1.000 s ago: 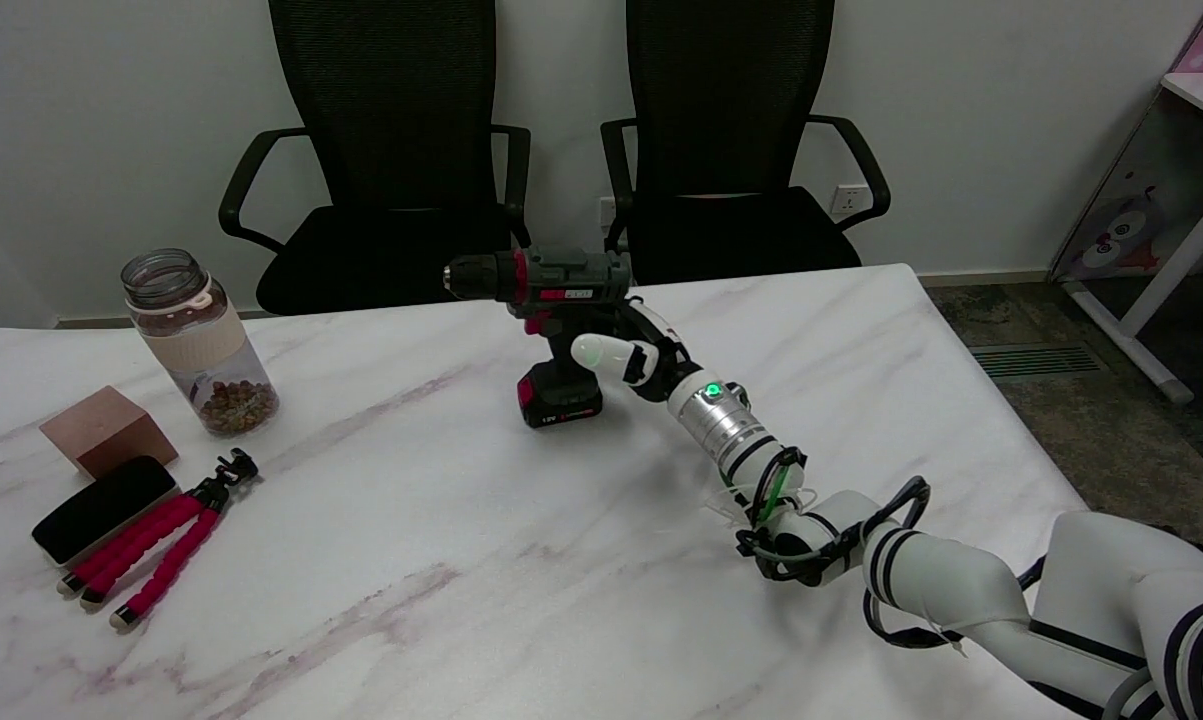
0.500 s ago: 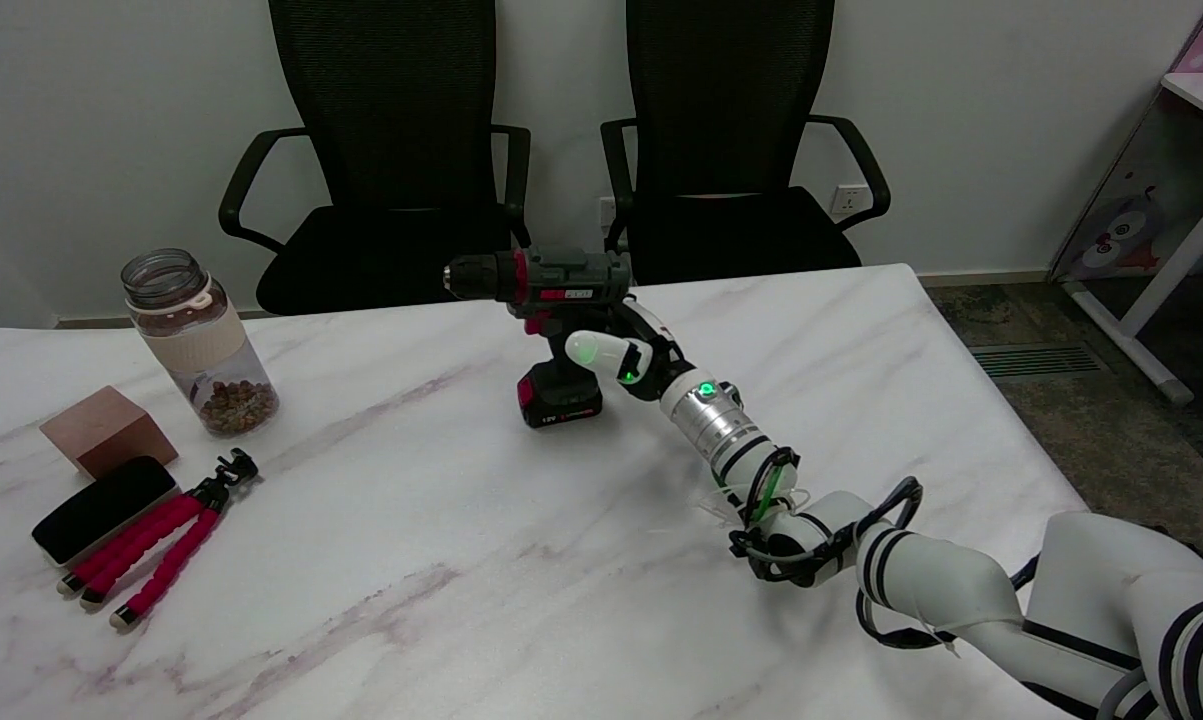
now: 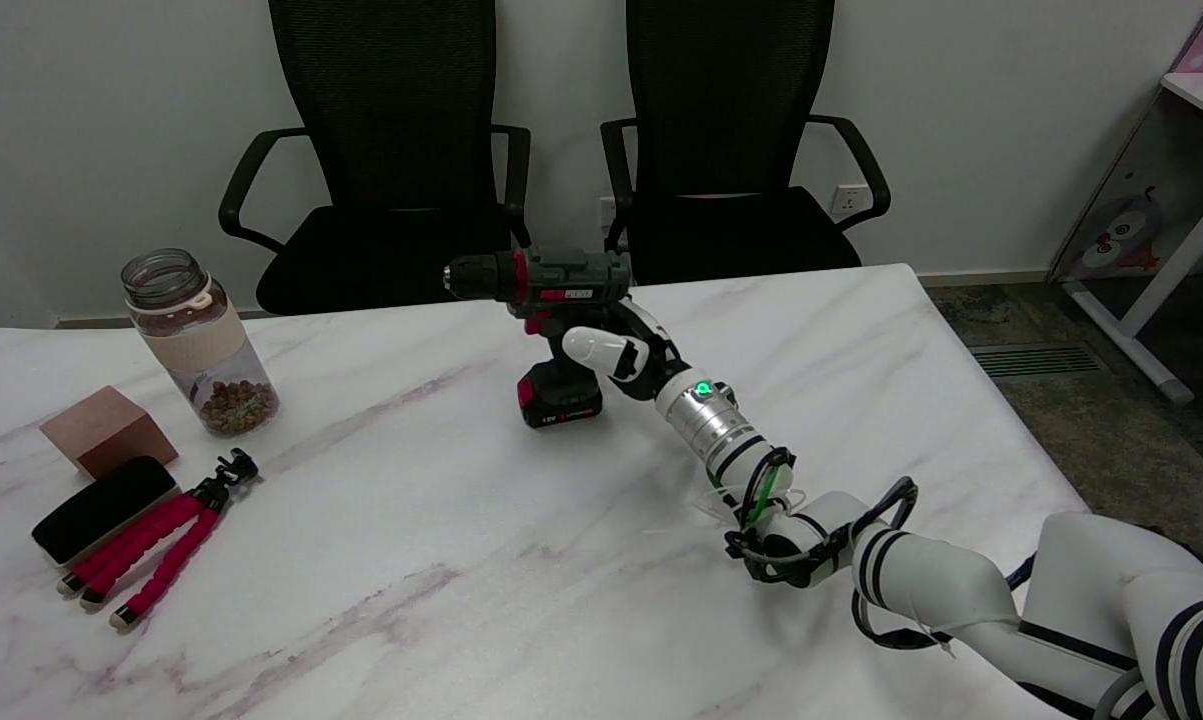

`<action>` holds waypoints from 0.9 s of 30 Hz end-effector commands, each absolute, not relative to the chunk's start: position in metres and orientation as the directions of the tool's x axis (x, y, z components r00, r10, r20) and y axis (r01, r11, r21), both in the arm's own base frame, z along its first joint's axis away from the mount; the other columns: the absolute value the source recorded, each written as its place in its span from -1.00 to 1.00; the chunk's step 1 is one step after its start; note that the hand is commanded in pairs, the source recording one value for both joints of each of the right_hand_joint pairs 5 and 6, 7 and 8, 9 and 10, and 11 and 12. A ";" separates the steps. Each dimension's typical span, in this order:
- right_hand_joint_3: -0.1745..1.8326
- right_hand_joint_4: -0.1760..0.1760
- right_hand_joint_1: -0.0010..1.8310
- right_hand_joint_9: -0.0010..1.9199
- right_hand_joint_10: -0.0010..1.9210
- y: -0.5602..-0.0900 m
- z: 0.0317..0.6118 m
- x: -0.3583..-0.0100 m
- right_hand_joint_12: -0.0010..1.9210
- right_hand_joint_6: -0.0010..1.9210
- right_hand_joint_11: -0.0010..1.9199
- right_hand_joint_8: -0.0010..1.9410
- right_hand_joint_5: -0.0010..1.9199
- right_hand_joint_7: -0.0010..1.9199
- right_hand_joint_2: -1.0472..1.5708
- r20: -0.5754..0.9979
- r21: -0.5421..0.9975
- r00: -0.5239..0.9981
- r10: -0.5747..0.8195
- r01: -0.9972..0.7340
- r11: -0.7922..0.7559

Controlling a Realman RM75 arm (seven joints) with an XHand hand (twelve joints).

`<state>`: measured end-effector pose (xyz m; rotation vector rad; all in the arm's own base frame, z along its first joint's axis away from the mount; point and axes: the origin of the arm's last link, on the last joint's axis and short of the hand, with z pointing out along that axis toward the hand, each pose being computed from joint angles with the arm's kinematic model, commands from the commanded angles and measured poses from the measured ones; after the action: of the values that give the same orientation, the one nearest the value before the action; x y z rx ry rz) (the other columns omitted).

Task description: Pick up the power screwdriver.

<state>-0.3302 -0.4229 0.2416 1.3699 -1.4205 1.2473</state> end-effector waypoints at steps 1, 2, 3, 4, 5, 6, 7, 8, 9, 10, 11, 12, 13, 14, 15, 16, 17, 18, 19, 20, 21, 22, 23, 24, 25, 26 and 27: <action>0.15 1.00 -0.06 -0.76 -0.76 -0.426 0.239 -0.326 -0.72 -0.56 -0.72 -0.57 -0.56 -0.56 -0.48 0.967 -0.134 -0.115 -0.228 -0.988 -0.071; 0.15 1.00 -0.05 -0.76 -0.76 -0.426 0.238 -0.326 -0.72 -0.57 -0.72 -0.57 -0.57 -0.57 -0.48 0.967 -0.132 -0.112 -0.230 -0.989 -0.071; 0.15 1.00 -0.05 -0.76 -0.76 -0.426 0.237 -0.326 -0.73 -0.57 -0.73 -0.57 -0.57 -0.57 -0.48 0.966 -0.129 -0.109 -0.234 -0.989 -0.071; 0.15 1.00 -0.05 -0.76 -0.76 -0.426 0.237 -0.326 -0.73 -0.57 -0.73 -0.57 -0.57 -0.57 -0.48 0.965 -0.132 -0.112 -0.237 -0.989 -0.069; 0.15 1.00 -0.05 -0.76 -0.76 -0.427 0.237 -0.327 -0.74 -0.57 -0.74 -0.57 -0.57 -0.57 -0.48 0.964 -0.136 -0.116 -0.239 -0.989 -0.066; 0.14 1.00 -0.05 -0.77 -0.77 -0.427 0.236 -0.327 -0.74 -0.57 -0.74 -0.57 -0.57 -0.57 -0.47 0.962 -0.141 -0.123 -0.245 -0.988 -0.060; 0.14 1.00 -0.05 -0.77 -0.77 -0.426 0.235 -0.328 -0.75 -0.57 -0.75 -0.57 -0.57 -0.57 -0.47 0.961 -0.144 -0.126 -0.247 -0.988 -0.054; 0.14 1.00 -0.05 -0.77 -0.77 -0.426 0.235 -0.328 -0.75 -0.57 -0.75 -0.57 -0.57 -0.57 -0.47 0.960 -0.146 -0.128 -0.249 -0.988 -0.053; 0.14 1.00 -0.05 -0.77 -0.77 -0.427 0.235 -0.328 -0.76 -0.57 -0.76 -0.57 -0.57 -0.57 -0.47 0.959 -0.146 -0.129 -0.251 -0.988 -0.052; 0.15 1.00 -0.05 -0.77 -0.77 -0.427 0.234 -0.328 -0.76 -0.57 -0.76 -0.57 -0.57 -0.57 -0.47 0.959 -0.147 -0.129 -0.251 -0.988 -0.051; 0.15 1.00 -0.05 -0.77 -0.77 -0.427 0.234 -0.329 -0.76 -0.57 -0.76 -0.57 -0.57 -0.57 -0.47 0.959 -0.145 -0.128 -0.251 -0.988 -0.049; 0.15 1.00 -0.05 -0.77 -0.77 -0.427 0.234 -0.329 -0.76 -0.57 -0.76 -0.57 -0.57 -0.57 -0.47 0.960 -0.143 -0.126 -0.251 -0.988 -0.049; 0.15 1.00 -0.05 -0.77 -0.77 -0.428 0.235 -0.328 -0.76 -0.57 -0.76 -0.57 -0.57 -0.57 -0.47 0.960 -0.142 -0.125 -0.250 -0.989 -0.050; 0.15 1.00 -0.05 -0.77 -0.77 -0.428 0.235 -0.328 -0.76 -0.57 -0.76 -0.57 -0.57 -0.57 -0.47 0.960 -0.142 -0.125 -0.250 -0.988 -0.052; 0.15 1.00 -0.05 -0.77 -0.77 -0.429 0.235 -0.327 -0.76 -0.57 -0.76 -0.57 -0.57 -0.57 -0.47 0.960 -0.142 -0.125 -0.251 -0.988 -0.053; 0.15 1.00 -0.05 -0.77 -0.77 -0.429 0.235 -0.327 -0.76 -0.57 -0.76 -0.57 -0.57 -0.57 -0.47 0.960 -0.142 -0.124 -0.251 -0.988 -0.053; 0.15 1.00 -0.05 -0.77 -0.77 -0.429 0.234 -0.326 -0.75 -0.57 -0.75 -0.57 -0.57 -0.57 -0.47 0.960 -0.143 -0.125 -0.251 -0.988 -0.054; 0.15 1.00 -0.05 -0.77 -0.77 -0.430 0.233 -0.325 -0.75 -0.57 -0.75 -0.57 -0.56 -0.56 -0.47 0.959 -0.145 -0.126 -0.253 -0.988 -0.056; 0.15 1.00 -0.05 -0.76 -0.76 -0.431 0.232 -0.325 -0.75 -0.56 -0.75 -0.57 -0.56 -0.56 -0.47 0.959 -0.146 -0.127 -0.254 -0.988 -0.057; 0.15 1.00 -0.05 -0.76 -0.76 -0.431 0.231 -0.324 -0.75 -0.56 -0.75 -0.57 -0.56 -0.56 -0.47 0.958 -0.146 -0.126 -0.256 -0.988 -0.058; 0.15 1.00 -0.05 -0.76 -0.76 -0.432 0.230 -0.323 -0.75 -0.56 -0.75 -0.57 -0.56 -0.56 -0.47 0.958 -0.144 -0.124 -0.259 -0.988 -0.059; 0.15 1.00 -0.05 -0.76 -0.76 -0.432 0.229 -0.323 -0.75 -0.57 -0.75 -0.57 -0.56 -0.56 -0.47 0.957 -0.143 -0.123 -0.262 -0.988 -0.060; 0.15 1.00 -0.05 -0.76 -0.76 -0.433 0.228 -0.323 -0.75 -0.57 -0.75 -0.57 -0.57 -0.57 -0.47 0.957 -0.141 -0.120 -0.265 -0.988 -0.060; 0.15 1.00 -0.05 -0.76 -0.76 -0.433 0.228 -0.322 -0.75 -0.57 -0.75 -0.57 -0.57 -0.57 -0.47 0.956 -0.139 -0.118 -0.267 -0.988 -0.060; 0.15 1.00 -0.05 -0.76 -0.76 -0.433 0.228 -0.323 -0.75 -0.57 -0.75 -0.57 -0.57 -0.57 -0.47 0.956 -0.138 -0.118 -0.268 -0.989 -0.059; 0.15 1.00 -0.05 -0.76 -0.76 -0.433 0.227 -0.323 -0.75 -0.57 -0.75 -0.57 -0.57 -0.57 -0.47 0.956 -0.138 -0.117 -0.270 -0.989 -0.059; 0.15 1.00 -0.02 -0.76 -0.76 -0.433 0.227 -0.323 -0.74 -0.57 -0.74 -0.57 -0.57 -0.57 -0.46 0.956 -0.137 -0.117 -0.269 -0.989 -0.059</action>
<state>-0.3254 -0.4288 0.2338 1.3865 -1.4551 1.2427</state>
